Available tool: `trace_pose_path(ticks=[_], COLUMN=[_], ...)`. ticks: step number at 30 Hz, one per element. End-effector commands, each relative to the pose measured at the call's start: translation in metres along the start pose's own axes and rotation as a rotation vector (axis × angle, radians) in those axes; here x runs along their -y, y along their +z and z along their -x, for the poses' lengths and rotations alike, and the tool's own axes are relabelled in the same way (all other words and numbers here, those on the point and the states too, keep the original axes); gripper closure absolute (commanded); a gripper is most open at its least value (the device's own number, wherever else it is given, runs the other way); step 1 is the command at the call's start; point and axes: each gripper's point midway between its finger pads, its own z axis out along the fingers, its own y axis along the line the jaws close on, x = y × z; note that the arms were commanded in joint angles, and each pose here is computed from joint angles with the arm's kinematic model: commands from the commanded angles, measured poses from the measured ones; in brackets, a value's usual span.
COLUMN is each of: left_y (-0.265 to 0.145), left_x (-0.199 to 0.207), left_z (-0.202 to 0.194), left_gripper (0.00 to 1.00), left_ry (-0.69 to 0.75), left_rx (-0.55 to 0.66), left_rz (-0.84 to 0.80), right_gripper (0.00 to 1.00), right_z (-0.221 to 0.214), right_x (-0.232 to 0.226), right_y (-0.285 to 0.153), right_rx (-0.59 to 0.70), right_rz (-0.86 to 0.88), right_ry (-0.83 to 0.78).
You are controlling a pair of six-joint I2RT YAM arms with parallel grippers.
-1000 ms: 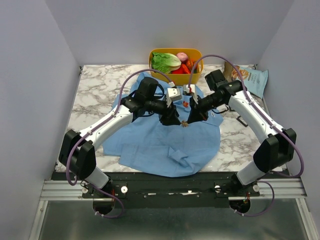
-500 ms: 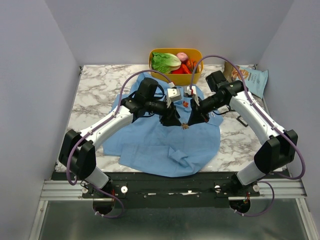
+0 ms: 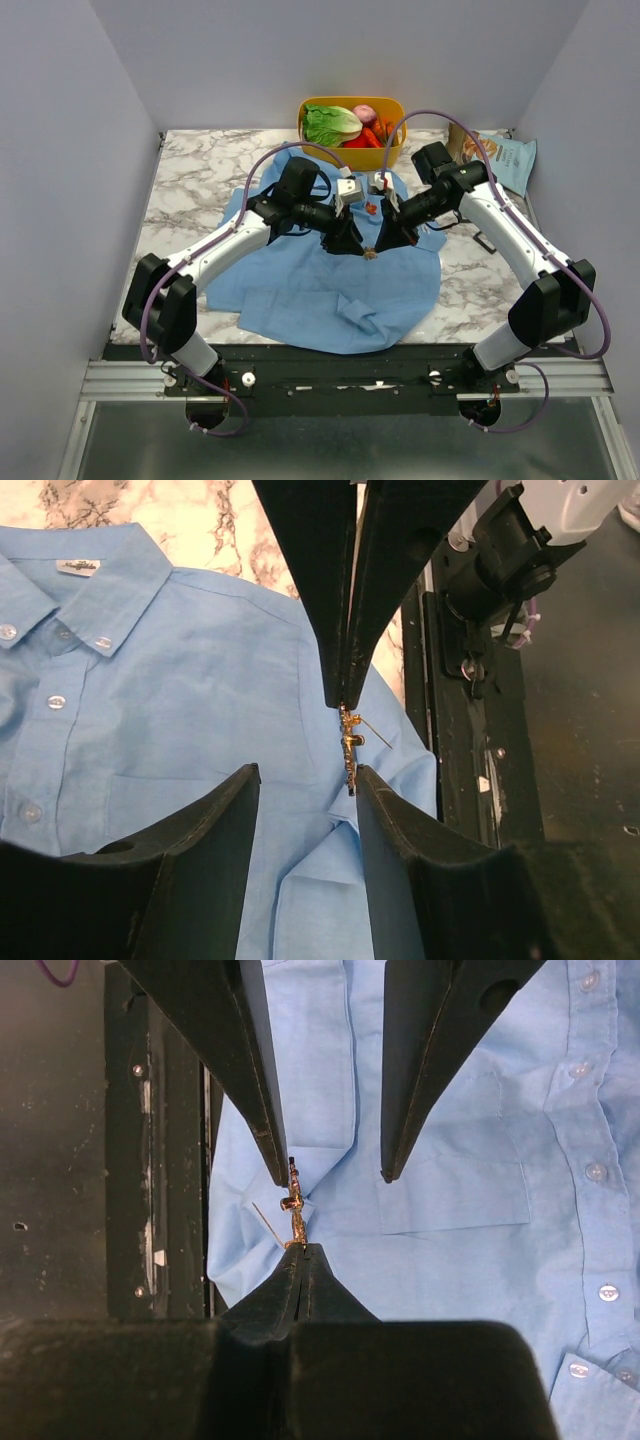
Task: Remove the brooch from the garment
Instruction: Close the brooch.
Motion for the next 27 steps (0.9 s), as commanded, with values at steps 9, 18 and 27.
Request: trace_pose_path(ticks=[9, 18, 27], left_y=[0.0036, 0.0059, 0.0072], left_x=[0.0134, 0.0138, 0.0119], left_z=[-0.0093, -0.0086, -0.0074], left_gripper=[0.53, 0.57, 0.64], left_ry=[-0.030, -0.049, -0.057], left_rx=[-0.002, 0.006, 0.018], left_rz=[-0.101, -0.111, -0.097], right_gripper=[0.99, 0.99, 0.99], right_z=[0.0064, 0.0072, 0.0064], right_x=[-0.0022, -0.0021, 0.0002], right_y=[-0.0015, -0.0020, 0.0004], right_rx=[0.021, 0.024, 0.025], right_rz=[0.007, 0.002, 0.008], right_ry=[-0.004, -0.009, 0.004])
